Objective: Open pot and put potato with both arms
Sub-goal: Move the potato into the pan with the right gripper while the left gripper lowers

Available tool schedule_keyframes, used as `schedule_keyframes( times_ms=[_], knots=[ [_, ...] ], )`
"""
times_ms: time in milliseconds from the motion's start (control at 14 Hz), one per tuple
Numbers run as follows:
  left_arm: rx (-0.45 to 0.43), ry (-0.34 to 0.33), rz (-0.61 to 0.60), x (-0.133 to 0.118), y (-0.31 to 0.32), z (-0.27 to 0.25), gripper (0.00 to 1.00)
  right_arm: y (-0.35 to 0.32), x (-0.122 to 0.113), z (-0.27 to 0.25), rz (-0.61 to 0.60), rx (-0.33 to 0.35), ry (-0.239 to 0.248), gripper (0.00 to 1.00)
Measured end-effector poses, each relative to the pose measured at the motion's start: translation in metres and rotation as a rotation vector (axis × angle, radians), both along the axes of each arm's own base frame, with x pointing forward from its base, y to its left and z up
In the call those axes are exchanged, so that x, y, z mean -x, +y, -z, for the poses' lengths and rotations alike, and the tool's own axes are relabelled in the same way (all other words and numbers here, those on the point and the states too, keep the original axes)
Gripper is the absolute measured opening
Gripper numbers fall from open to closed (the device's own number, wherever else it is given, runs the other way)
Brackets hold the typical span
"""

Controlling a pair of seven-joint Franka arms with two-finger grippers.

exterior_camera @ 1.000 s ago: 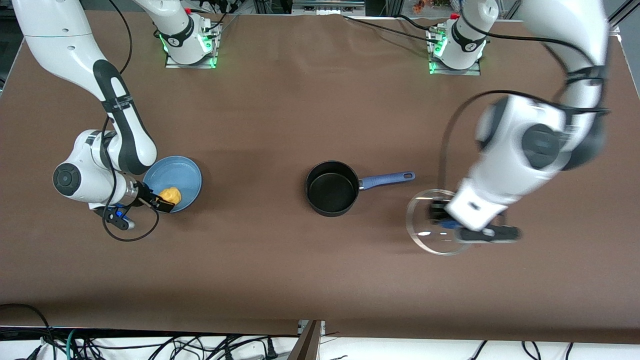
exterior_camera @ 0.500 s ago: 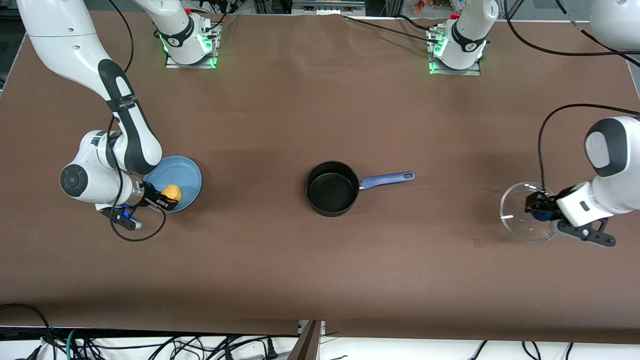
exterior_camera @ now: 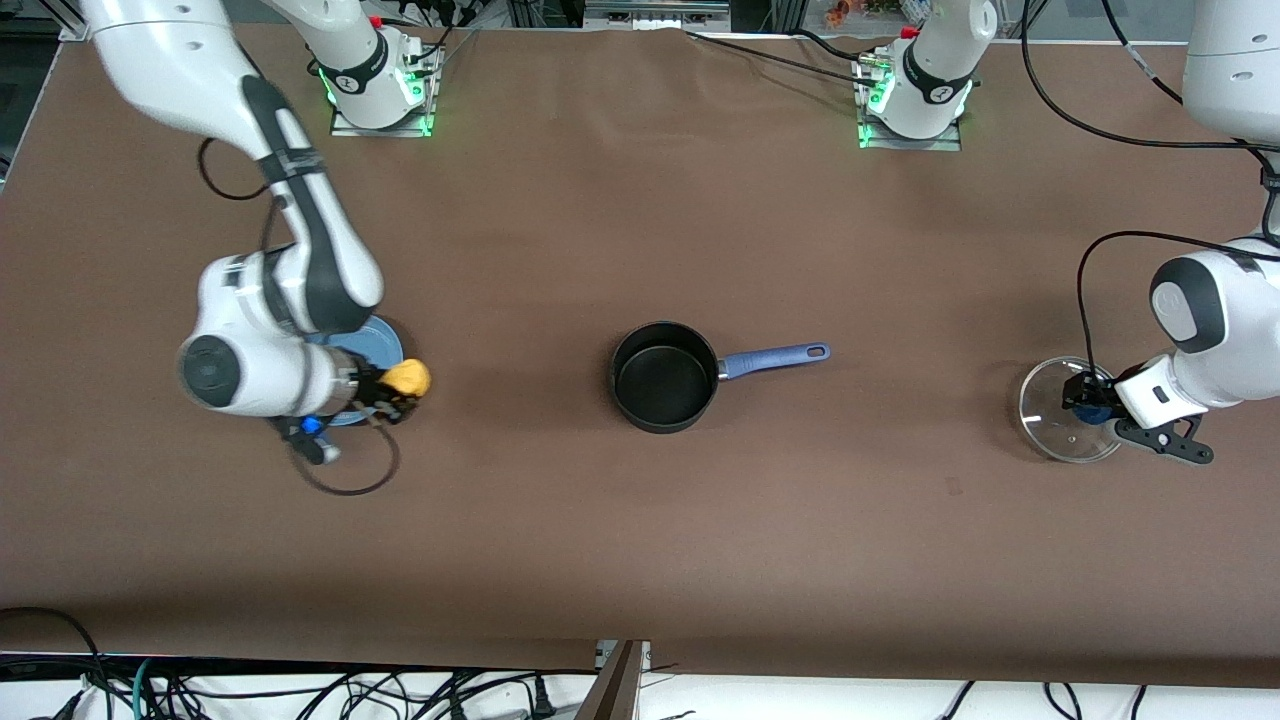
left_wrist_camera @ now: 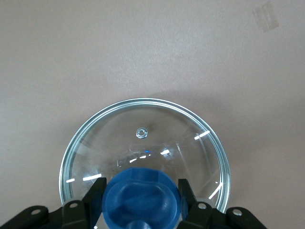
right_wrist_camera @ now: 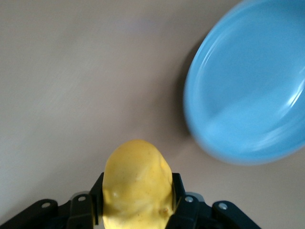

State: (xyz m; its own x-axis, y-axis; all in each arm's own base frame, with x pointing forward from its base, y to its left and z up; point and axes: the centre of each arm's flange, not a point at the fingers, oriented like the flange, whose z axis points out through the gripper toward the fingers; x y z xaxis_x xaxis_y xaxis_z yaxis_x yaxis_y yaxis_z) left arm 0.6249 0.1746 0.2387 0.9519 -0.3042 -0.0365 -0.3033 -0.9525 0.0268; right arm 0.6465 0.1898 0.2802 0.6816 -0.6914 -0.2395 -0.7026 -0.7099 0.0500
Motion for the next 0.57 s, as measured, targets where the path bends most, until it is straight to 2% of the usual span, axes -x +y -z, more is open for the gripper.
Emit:
schedule_keyframes(
  times_ms=[214, 429, 500, 571],
  knots=[
    [0.036, 0.007, -0.04, 0.007, 0.0, 0.019, 0.66, 0.102, 0.018, -0.027, 0.178, -0.083, 0.021, 0.56],
    [0.044, 0.011, -0.053, 0.009, 0.002, 0.026, 0.66, 0.183, 0.029, -0.046, 0.346, -0.129, 0.005, 0.56],
    [0.044, 0.01, -0.054, 0.009, 0.003, 0.025, 0.69, 0.207, 0.035, -0.045, 0.394, -0.14, -0.007, 0.56],
    [0.044, 0.006, -0.055, 0.008, 0.004, 0.024, 0.77, 0.232, 0.041, -0.041, 0.441, -0.156, -0.028, 0.56]
  ],
)
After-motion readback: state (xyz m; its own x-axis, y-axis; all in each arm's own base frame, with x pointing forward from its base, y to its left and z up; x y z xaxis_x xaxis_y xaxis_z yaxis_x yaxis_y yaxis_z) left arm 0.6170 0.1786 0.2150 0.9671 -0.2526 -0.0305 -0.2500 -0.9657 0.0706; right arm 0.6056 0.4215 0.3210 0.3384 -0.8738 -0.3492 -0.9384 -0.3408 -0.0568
